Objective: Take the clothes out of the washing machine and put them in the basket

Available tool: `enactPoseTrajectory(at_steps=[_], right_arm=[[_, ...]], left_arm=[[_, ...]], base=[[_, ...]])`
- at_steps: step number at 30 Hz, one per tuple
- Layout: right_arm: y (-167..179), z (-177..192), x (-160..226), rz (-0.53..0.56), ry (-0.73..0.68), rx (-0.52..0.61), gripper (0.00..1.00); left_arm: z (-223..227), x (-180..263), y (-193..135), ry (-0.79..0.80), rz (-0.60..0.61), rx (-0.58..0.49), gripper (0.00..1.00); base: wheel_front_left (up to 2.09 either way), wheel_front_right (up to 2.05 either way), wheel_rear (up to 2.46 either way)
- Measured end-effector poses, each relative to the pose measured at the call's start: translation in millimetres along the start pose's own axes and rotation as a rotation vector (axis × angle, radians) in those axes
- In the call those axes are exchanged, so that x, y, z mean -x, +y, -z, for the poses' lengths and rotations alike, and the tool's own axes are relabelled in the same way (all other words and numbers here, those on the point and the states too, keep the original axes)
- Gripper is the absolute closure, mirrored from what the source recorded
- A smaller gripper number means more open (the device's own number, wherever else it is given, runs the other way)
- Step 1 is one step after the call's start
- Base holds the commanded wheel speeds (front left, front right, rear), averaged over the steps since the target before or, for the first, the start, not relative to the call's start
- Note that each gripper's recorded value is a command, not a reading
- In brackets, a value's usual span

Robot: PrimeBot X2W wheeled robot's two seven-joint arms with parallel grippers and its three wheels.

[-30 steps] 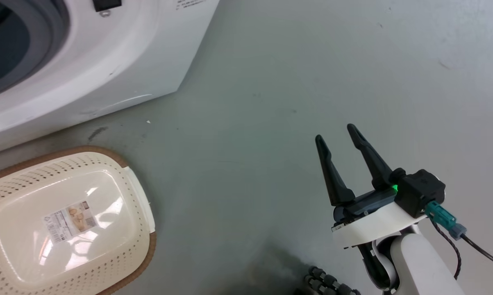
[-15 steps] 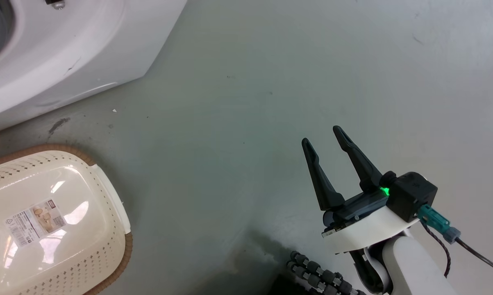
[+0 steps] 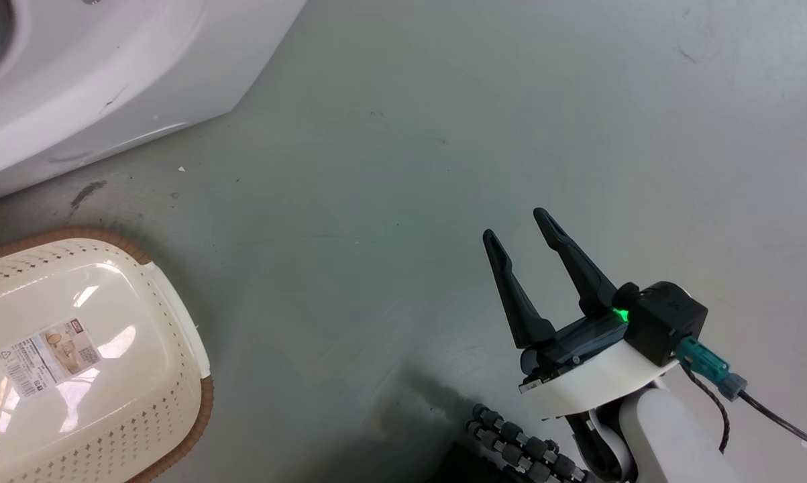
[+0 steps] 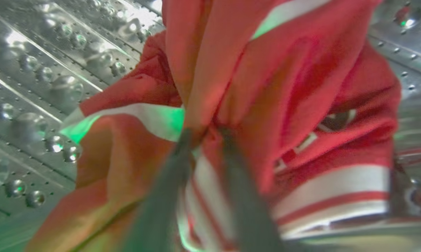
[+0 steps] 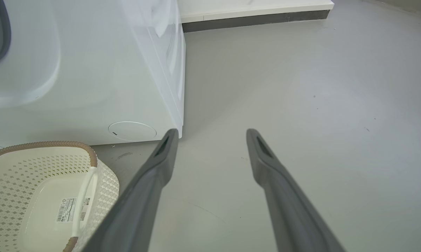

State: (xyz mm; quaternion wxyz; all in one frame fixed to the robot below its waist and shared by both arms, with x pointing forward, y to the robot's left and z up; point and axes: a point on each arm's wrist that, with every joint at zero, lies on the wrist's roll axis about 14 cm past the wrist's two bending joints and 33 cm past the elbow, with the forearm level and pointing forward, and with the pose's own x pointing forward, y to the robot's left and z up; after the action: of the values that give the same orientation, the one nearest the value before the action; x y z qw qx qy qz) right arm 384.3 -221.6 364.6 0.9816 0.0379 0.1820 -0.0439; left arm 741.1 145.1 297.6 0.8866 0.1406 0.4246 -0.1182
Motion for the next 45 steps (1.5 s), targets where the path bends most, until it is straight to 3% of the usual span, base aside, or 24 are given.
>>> enactPoseTrajectory(at_steps=[5,8,17,29,45], right_arm=[[-1.8,-0.4,0.9,0.006,0.0,-0.003,0.0],[-2.1,-11.7,-0.8,0.0,-0.032,0.003,0.0],[-6.9,-33.4,3.5,0.008,-0.101,0.004,0.0],[-2.4,-56.8,25.7,-0.008,-0.182,0.015,0.0],[6.4,-83.5,58.3,-0.036,-0.29,0.042,0.0]], left_arm=[[-12.8,5.8,8.5,-0.078,-0.048,0.009,1.0],[-41.7,20.8,11.7,-0.267,-0.083,0.019,1.0],[-51.0,56.3,-1.1,-0.556,-0.094,0.11,1.0],[-29.8,127.1,-15.1,-0.725,-0.088,0.21,1.0],[-29.3,259.4,-9.4,-0.926,-0.105,0.249,1.0]], base=[[0.0,0.0,0.0],[0.0,0.0,0.0],[0.0,0.0,0.0],[0.0,0.0,0.0],[0.0,0.0,0.0]])
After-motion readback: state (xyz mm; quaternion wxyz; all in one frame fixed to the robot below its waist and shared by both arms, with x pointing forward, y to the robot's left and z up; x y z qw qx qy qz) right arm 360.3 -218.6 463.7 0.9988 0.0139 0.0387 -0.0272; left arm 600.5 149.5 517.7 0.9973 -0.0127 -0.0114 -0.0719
